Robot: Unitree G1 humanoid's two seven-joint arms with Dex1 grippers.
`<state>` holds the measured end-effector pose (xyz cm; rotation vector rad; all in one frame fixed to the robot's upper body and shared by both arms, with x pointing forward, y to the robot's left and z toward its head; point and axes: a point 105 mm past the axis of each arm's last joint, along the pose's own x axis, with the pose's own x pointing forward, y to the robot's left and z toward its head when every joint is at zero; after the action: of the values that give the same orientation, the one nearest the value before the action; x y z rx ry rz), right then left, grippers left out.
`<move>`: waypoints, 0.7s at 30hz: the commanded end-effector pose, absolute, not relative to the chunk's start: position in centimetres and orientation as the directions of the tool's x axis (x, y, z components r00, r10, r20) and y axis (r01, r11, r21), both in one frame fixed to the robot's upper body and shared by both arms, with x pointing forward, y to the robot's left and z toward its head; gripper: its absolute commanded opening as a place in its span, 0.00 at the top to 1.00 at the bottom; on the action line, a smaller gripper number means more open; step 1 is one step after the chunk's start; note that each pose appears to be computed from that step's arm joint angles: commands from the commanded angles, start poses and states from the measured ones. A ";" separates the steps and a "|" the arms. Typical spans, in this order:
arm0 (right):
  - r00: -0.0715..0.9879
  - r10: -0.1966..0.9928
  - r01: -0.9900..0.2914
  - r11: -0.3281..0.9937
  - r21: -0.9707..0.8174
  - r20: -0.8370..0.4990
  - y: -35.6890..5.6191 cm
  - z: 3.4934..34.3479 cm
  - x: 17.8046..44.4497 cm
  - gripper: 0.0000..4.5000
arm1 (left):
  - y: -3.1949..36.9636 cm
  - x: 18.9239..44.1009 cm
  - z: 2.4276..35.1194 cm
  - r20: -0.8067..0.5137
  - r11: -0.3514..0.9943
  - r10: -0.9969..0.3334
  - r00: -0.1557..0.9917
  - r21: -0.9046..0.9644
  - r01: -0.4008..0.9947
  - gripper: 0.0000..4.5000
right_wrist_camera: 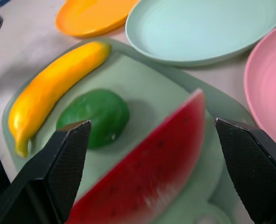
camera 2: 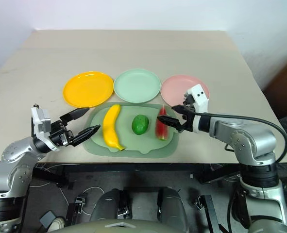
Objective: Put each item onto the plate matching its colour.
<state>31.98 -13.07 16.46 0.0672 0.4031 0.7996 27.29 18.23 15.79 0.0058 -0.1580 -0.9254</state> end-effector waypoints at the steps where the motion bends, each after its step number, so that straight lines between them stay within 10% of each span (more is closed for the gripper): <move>1: 0.632 0.646 -0.633 0.749 0.197 -0.427 -13.3 15.8 32.6 0.00 | 18.4 27.4 16.5 0.149 0.601 -0.798 0.584 0.112 0.792 0.00; 21: 0.520 0.583 -0.678 0.726 0.113 -0.625 -11.1 13.7 31.4 0.00 | 18.1 28.1 16.1 0.166 0.597 -0.800 0.577 0.119 0.794 0.00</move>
<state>31.42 -11.61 12.74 -0.0984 0.7310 0.7353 28.08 18.17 15.31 0.0014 -0.1708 -0.9272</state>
